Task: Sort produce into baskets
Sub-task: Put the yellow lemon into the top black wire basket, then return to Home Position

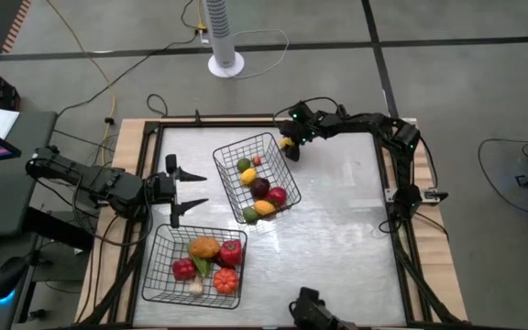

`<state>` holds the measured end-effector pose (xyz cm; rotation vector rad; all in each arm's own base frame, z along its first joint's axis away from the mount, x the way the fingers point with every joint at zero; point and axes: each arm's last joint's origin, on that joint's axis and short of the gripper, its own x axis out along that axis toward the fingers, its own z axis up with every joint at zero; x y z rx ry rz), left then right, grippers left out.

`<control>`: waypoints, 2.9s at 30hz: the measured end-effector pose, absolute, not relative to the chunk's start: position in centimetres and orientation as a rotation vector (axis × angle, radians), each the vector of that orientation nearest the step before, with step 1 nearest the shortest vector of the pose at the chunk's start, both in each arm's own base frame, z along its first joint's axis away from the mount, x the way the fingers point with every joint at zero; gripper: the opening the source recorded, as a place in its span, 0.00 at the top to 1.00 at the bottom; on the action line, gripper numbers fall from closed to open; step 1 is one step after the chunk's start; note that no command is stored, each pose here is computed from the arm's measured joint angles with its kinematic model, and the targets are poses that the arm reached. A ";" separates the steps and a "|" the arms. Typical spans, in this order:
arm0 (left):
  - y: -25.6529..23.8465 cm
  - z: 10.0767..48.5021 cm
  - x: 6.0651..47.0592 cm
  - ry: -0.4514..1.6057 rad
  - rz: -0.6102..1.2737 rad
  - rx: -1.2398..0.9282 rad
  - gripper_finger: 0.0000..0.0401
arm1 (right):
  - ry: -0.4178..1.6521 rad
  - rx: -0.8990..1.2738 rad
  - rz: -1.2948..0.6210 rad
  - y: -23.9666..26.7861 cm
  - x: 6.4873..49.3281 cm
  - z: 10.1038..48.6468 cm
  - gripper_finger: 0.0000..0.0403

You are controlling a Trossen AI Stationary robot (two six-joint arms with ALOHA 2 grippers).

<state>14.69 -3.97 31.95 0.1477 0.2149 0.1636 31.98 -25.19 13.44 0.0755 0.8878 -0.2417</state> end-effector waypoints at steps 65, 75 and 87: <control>-1.5 28.4 9.8 -0.051 0.198 0.147 0.38 | 0.490 0.080 -0.170 -5.2 27.1 25.2 0.21; -0.5 25.7 8.6 -0.103 0.221 0.069 0.38 | 0.252 0.148 -0.180 -3.6 20.4 23.8 0.21; 0.3 22.2 9.4 -0.109 0.309 0.015 0.38 | 0.099 0.122 -0.249 -2.5 14.1 22.0 0.21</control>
